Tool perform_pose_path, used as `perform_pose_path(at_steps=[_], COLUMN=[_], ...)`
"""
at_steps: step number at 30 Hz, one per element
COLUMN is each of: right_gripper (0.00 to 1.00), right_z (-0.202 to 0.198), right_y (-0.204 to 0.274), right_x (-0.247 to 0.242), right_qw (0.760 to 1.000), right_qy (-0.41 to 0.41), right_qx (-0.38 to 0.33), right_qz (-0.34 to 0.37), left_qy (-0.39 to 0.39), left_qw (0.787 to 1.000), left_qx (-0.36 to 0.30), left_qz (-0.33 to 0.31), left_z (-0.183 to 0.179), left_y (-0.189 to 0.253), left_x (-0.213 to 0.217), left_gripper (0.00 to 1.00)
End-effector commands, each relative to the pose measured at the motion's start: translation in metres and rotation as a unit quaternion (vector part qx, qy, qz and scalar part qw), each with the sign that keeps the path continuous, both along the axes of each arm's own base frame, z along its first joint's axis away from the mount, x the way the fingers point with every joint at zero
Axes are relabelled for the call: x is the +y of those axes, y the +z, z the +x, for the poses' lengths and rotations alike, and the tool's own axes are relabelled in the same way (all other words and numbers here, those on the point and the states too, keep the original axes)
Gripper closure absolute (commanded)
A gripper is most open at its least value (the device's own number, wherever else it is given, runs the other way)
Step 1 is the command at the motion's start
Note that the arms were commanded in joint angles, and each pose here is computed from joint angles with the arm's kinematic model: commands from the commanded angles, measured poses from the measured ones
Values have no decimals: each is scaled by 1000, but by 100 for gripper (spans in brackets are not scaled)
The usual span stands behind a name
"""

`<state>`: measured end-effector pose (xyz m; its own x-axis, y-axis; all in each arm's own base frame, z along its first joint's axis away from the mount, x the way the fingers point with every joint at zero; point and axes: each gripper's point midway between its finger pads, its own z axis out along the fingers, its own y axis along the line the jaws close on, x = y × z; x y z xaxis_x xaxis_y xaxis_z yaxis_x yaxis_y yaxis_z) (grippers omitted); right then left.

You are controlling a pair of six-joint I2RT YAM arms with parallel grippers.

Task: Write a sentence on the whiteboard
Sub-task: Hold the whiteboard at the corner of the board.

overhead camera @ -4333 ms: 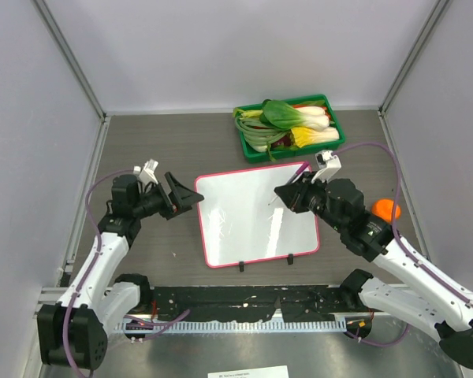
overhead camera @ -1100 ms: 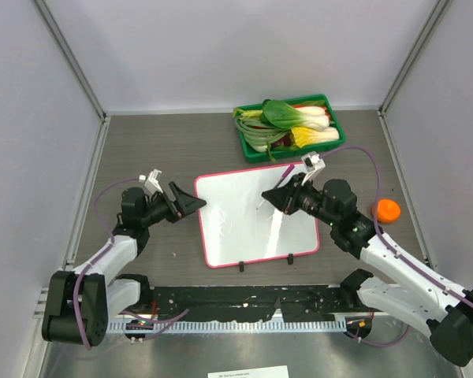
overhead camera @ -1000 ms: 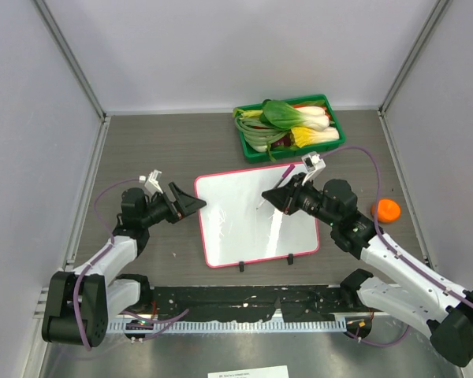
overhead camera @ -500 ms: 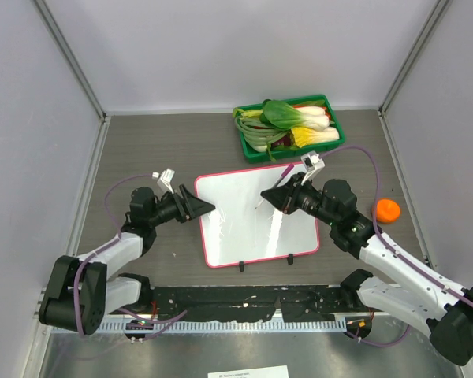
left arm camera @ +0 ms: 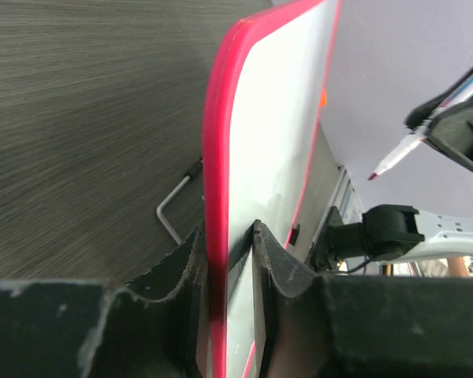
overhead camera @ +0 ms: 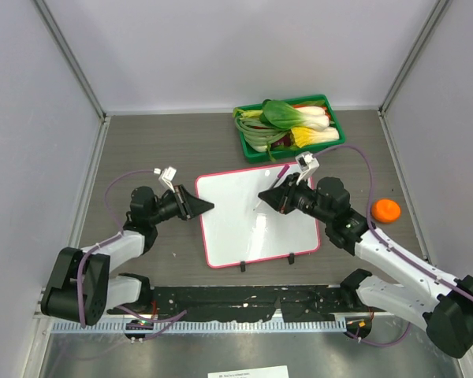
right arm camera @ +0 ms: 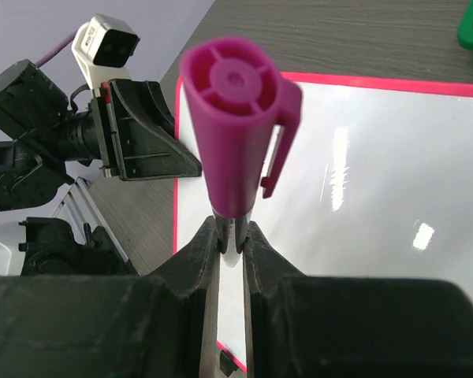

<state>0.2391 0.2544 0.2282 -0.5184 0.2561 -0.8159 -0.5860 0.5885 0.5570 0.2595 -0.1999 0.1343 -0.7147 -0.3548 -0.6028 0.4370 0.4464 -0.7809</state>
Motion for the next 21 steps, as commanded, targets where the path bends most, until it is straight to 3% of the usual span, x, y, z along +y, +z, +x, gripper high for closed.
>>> perform_pose_path(at_steps=[1,7,21], right_gripper=[99,99,99], right_z=[8,13,22], right_y=[25,34,52], right_x=[6,15,43], right_qw=[999,997,991], right_qy=[-11,-30,-17], right_qx=[-34,-59,-129], right_qz=[29,32,35], left_qy=[-19,-20,37], left_qw=[999,999,995], left_qx=[-37,-19,-4], left_qz=[0,18,87], left_z=[0,1,-1], left_y=[4,-10,-30], left_x=[-4,-2,19], left_gripper=[83,100,100])
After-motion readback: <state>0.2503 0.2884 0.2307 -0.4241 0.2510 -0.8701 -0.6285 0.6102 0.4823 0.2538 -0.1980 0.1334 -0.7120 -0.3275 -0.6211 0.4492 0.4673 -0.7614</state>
